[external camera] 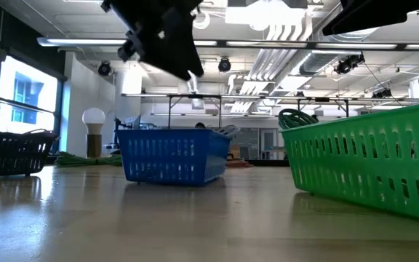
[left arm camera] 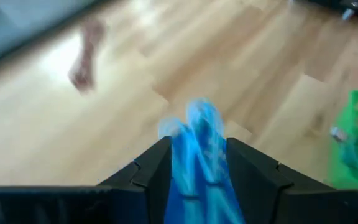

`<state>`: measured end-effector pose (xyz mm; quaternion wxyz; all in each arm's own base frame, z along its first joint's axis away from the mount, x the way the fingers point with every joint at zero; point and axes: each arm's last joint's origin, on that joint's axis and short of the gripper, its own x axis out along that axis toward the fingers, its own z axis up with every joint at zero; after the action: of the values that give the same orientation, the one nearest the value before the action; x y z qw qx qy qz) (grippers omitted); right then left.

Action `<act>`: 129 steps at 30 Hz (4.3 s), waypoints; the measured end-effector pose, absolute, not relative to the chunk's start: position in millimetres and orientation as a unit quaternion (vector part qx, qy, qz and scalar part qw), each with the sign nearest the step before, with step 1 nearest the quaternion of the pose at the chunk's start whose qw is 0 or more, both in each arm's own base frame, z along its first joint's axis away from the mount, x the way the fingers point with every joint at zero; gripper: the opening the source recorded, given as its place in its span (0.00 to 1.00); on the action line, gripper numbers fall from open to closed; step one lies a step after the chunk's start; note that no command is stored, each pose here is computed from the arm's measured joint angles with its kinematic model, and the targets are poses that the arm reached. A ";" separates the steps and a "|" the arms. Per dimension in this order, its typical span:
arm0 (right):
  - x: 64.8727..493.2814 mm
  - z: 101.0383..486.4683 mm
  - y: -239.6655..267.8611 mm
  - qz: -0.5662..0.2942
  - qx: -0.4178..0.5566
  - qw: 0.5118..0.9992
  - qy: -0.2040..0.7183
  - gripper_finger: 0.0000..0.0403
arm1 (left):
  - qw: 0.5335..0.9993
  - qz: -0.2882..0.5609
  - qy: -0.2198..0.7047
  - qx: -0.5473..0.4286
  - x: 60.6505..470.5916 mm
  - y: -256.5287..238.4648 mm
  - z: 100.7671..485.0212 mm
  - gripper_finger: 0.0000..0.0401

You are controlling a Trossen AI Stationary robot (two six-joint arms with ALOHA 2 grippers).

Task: Pick & Place USB Port
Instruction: Put the green USB cable into the green bin

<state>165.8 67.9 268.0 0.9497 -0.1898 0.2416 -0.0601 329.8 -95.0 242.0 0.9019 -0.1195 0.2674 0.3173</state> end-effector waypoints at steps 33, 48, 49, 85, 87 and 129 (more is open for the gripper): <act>165.8 268.2 67.4 -0.070 -0.192 0.949 0.240 0.35 | 0.623 0.519 0.564 -0.154 256.0 47.9 262.4 0.35; 165.8 268.1 67.6 -0.069 -0.182 0.951 0.240 0.35 | 0.617 0.458 0.608 -0.198 245.3 112.6 259.9 0.35; 165.8 268.1 67.6 -0.069 -0.182 0.951 0.240 0.35 | 0.619 0.457 0.607 -0.197 244.9 115.6 259.8 0.35; 165.6 267.5 67.4 -0.072 -0.174 0.952 0.242 0.35 | 0.640 0.422 0.591 -0.251 207.5 149.3 159.5 0.35; 165.6 267.5 67.4 -0.071 -0.173 0.952 0.242 0.35 | 0.639 0.432 0.589 -0.241 206.5 149.6 157.6 0.35; 165.7 267.1 68.7 -0.052 -0.157 0.956 0.244 0.34 | 0.614 0.495 0.590 -0.175 201.3 154.7 142.8 0.35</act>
<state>165.7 68.7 267.1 0.9555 -0.1567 0.2443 -0.0520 201.3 154.7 142.8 0.6140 -0.1745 0.5897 0.4947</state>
